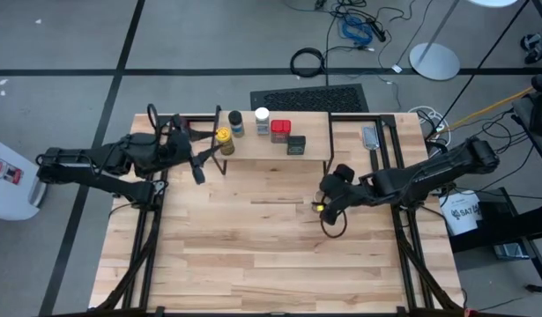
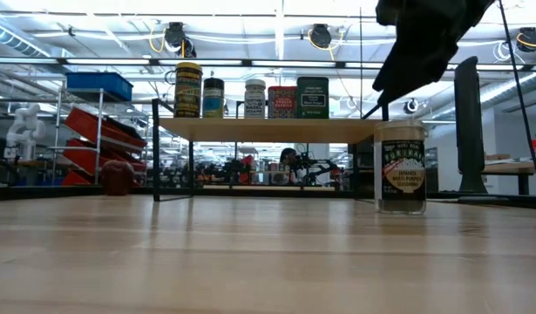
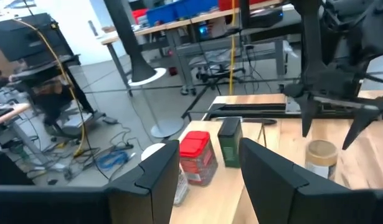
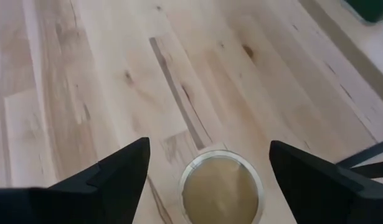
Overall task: Shelf spices
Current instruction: Remove the yellow seasoning bottle from the shelf
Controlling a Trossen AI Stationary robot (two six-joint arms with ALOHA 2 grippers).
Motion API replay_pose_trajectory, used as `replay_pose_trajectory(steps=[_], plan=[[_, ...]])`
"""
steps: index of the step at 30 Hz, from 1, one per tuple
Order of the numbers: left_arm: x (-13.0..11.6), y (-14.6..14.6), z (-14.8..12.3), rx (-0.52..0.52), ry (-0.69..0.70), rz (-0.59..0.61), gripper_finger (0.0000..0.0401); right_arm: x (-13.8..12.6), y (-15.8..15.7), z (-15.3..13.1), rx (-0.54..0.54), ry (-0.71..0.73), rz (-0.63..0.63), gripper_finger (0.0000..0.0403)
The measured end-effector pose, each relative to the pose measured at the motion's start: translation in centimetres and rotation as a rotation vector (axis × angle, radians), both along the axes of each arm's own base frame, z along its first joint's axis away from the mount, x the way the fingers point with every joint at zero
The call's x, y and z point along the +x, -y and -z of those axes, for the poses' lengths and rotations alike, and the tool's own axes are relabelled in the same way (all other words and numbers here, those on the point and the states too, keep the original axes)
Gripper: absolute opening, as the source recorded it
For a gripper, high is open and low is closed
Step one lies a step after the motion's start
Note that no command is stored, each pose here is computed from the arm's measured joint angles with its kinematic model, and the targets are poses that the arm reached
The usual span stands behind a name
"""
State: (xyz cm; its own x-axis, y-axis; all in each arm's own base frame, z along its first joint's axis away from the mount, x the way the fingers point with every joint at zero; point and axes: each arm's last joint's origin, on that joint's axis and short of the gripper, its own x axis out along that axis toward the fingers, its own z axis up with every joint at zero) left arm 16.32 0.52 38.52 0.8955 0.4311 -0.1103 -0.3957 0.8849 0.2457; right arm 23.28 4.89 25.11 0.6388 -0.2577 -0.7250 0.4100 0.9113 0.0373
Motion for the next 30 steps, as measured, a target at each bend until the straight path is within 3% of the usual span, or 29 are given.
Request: replay_pose_trajectory(steps=[5, 10, 19, 22, 25, 30], plan=[[-0.2, -0.6, 0.4, -0.007, -0.063, -0.02, 0.0176, 0.0, 0.1, -0.2, -0.026, 0.009, -0.002, 0.0318], [-0.6, -1.1, 0.3, -0.095, -0.142, -0.032, 0.0176, 0.0, 0.1, -0.2, -0.036, 0.006, -0.012, 0.0318], [-0.6, -0.9, 0.3, -0.136, -0.136, 0.012, 0.0176, 0.0, 0.1, -0.2, -0.041, 0.004, -0.018, 0.0318], [0.0, -1.1, 0.8, -0.098, -0.197, 0.025, 0.0177, 0.0, 0.1, -0.2, -0.041, 0.005, -0.018, 0.0318], [0.3, -1.9, 1.2, -0.098, -0.285, 0.022, 0.0201, 0.1, 0.0, -0.3, -0.042, 0.022, -0.024, 0.0318], [1.0, -3.6, 0.4, -0.13, -0.324, 0.019, 0.0301, 0.3, 0.0, -0.5, -0.047, 0.049, -0.038, 0.0318]])
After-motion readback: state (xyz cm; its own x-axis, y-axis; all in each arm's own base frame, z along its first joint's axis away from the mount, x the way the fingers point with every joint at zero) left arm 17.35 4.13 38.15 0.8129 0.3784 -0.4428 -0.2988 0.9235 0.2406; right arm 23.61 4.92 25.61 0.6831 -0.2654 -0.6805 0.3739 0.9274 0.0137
